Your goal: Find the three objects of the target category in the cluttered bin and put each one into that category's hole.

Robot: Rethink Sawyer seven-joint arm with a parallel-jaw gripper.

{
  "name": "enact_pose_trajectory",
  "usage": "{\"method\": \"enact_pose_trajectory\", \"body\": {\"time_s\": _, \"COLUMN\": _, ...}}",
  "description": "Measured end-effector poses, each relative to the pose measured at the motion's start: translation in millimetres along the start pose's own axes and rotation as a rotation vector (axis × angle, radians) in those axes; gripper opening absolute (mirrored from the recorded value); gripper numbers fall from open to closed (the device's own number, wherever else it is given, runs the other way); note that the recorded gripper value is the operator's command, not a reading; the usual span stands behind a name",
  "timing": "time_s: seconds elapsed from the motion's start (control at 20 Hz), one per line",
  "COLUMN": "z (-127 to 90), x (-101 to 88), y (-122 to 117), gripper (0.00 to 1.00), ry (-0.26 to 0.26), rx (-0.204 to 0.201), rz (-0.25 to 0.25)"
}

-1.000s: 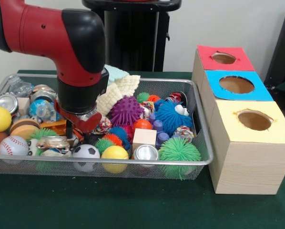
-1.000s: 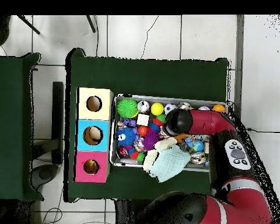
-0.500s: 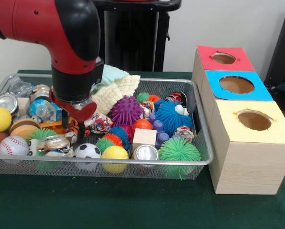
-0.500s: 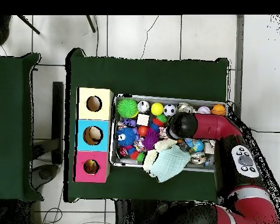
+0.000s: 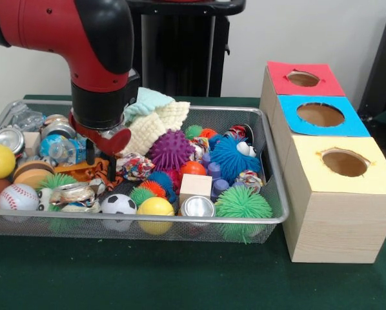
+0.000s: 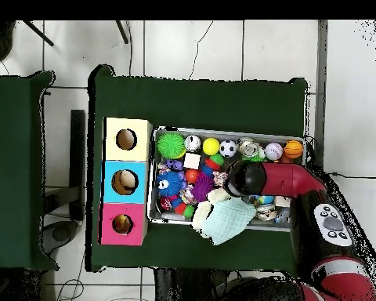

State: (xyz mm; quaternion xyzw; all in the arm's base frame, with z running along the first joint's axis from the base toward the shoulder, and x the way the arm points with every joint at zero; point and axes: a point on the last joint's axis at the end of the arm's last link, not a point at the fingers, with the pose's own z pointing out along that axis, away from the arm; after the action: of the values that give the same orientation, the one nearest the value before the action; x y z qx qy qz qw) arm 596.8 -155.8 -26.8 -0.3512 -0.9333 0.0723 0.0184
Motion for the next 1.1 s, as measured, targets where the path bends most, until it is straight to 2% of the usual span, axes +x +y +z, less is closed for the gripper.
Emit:
{"method": "enact_pose_trajectory", "body": {"time_s": 0.4, "z": 10, "x": 18.5, "y": -7, "gripper": 1.0, "ry": -0.012, "rx": -0.016, "rz": -0.031}}
{"method": "enact_pose_trajectory", "body": {"time_s": 1.1, "z": 6, "x": 23.6, "y": -15, "gripper": 1.0, "ry": -0.009, "rx": -0.021, "rz": -0.026}}
